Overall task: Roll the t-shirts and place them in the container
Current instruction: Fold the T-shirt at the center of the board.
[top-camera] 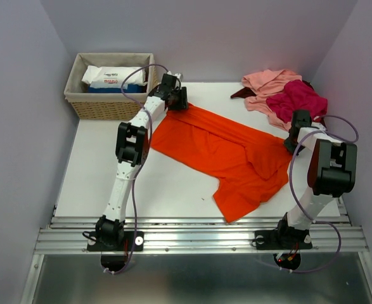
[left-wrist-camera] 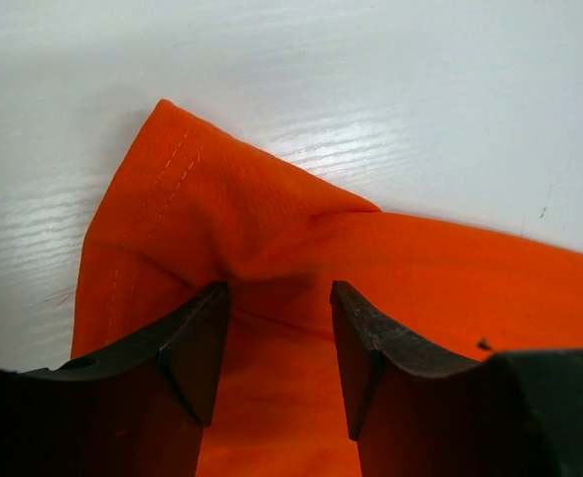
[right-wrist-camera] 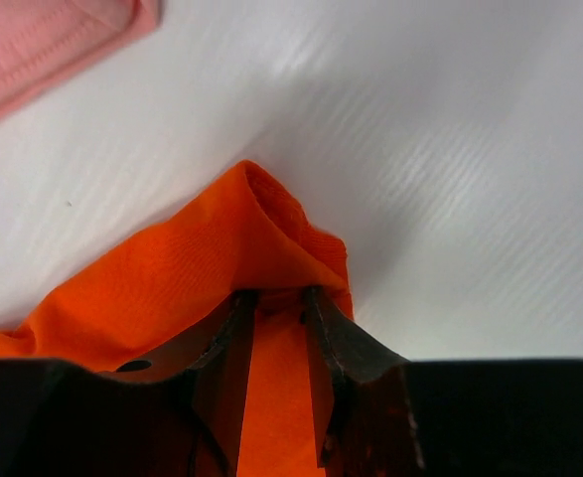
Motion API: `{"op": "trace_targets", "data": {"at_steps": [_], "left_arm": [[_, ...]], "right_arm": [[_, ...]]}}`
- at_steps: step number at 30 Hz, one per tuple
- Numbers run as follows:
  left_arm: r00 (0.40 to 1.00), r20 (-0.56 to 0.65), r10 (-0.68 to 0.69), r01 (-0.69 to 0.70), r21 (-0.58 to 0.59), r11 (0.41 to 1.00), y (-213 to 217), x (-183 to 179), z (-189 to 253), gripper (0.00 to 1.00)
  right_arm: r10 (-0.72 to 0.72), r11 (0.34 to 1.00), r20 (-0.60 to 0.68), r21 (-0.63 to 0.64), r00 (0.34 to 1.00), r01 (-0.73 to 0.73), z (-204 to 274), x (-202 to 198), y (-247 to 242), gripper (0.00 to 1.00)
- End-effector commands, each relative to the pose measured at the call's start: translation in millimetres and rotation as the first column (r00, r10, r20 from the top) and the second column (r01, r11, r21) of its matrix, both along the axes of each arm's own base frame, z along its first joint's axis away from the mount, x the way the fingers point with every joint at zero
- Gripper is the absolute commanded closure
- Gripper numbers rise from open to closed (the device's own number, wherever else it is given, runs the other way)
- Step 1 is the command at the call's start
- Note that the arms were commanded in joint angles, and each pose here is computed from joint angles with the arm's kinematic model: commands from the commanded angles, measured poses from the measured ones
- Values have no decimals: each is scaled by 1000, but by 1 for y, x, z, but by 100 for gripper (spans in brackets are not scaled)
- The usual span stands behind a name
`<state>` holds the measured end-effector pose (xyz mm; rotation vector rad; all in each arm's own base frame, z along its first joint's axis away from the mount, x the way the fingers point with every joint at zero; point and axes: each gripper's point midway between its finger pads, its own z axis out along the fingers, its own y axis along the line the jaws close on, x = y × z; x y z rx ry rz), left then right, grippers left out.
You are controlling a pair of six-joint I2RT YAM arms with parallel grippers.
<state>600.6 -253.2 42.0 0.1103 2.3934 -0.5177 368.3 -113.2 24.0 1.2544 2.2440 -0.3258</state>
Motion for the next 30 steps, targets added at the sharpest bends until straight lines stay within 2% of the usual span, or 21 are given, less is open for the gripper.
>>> {"op": "trace_targets", "data": {"at_steps": [1, 5, 8, 9, 12, 15, 16, 18, 21, 22, 23, 24, 29, 30], "left_arm": [[1000, -16, 2, -3, -46, 999, -5, 4, -17, 43], [999, 31, -12, 14, -54, 998, -12, 9, 8, 43], [996, 89, -9, 14, -56, 998, -10, 10, 47, 43], [991, 131, -1, 9, -58, 998, -7, 10, 73, 43], [978, 207, 15, -3, -58, 998, 0, 4, 124, 43], [967, 252, 35, -22, -55, 998, 9, -7, 164, 43], [965, 259, 41, -28, -56, 998, 12, -12, 173, 43], [966, 252, 62, -51, -51, 997, 19, -27, 183, 43], [968, 232, 94, -85, -51, 995, 29, -47, 185, 44], [974, 198, 112, -104, -47, 993, 36, -65, 178, 44], [965, 228, 133, -122, -62, 991, 42, -76, 196, 44], [977, 152, 150, -145, -41, 989, 48, -94, 164, 44], [965, 81, 250, -251, -2, 968, 80, -148, 128, 44], [956, 62, 287, -290, 41, 956, 94, -161, 113, 44]], "right_arm": [[-54, 998, -89, -13, 995, 54, -30, -14, -13, 67], [-5, 1000, -24, 15, 1000, 5, -7, -1, -7, 63], [37, 999, 53, 18, 998, -38, 30, 3, -2, 55], [53, 998, 74, 26, 996, -55, 40, 3, 1, 49], [93, 995, 116, 31, 989, -97, 73, -10, 10, 39], [150, 987, 165, 37, 975, -158, 100, -32, 23, 37], [162, 984, 138, 55, 977, -171, 91, -39, 27, 37], [203, 972, 175, 80, 963, -219, 102, -52, 40, 37], [259, 944, 197, 157, 946, -291, 100, -77, 69, 37], [276, 934, 192, 180, 942, -310, 97, -85, 80, 37], [314, 914, 202, 201, 928, -353, 95, -92, 102, 37], [338, 902, 193, 213, 921, -376, 93, -99, 115, 37], [440, 844, 153, 265, 885, -466, 78, -124, 184, 37], [480, 820, 150, 272, 864, -503, 75, -131, 199, 37]]}}
